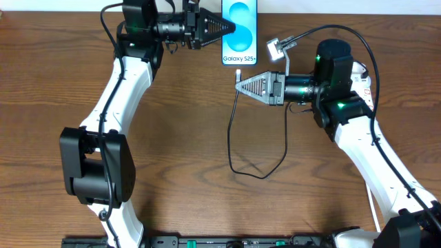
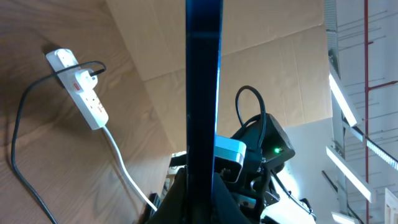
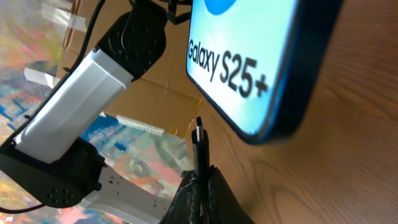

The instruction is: Plug charger to phone and switch on socket

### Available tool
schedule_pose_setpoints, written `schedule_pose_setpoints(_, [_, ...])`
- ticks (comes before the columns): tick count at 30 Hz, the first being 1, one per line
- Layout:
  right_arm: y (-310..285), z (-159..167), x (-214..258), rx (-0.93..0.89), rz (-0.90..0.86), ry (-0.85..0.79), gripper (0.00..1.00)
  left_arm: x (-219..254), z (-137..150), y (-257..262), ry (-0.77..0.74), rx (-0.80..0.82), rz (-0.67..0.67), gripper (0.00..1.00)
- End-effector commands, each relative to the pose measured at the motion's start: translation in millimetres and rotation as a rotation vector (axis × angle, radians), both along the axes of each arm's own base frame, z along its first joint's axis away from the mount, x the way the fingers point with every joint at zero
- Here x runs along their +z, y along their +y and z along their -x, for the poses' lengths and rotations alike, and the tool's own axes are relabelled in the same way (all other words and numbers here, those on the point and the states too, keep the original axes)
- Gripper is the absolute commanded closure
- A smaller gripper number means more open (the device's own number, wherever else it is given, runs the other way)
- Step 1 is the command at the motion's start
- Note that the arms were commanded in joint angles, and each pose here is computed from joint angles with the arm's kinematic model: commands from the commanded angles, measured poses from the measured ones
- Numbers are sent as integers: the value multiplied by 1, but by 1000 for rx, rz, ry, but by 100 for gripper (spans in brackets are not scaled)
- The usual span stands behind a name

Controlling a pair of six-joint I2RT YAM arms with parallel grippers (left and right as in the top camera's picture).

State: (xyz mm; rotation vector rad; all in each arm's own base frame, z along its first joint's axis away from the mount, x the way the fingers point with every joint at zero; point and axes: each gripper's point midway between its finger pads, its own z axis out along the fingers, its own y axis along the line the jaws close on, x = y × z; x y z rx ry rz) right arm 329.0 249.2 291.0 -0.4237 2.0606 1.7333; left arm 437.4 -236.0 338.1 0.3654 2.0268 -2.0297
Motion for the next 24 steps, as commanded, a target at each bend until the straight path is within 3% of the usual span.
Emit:
schedule_pose_setpoints(1, [-2, 1, 9, 2, -12, -6, 99, 13, 1, 3, -25, 11, 6, 93])
schedule_pose_setpoints(24, [-3, -5, 8, -32, -6, 16, 99, 13, 6, 3, -10, -18, 5, 93])
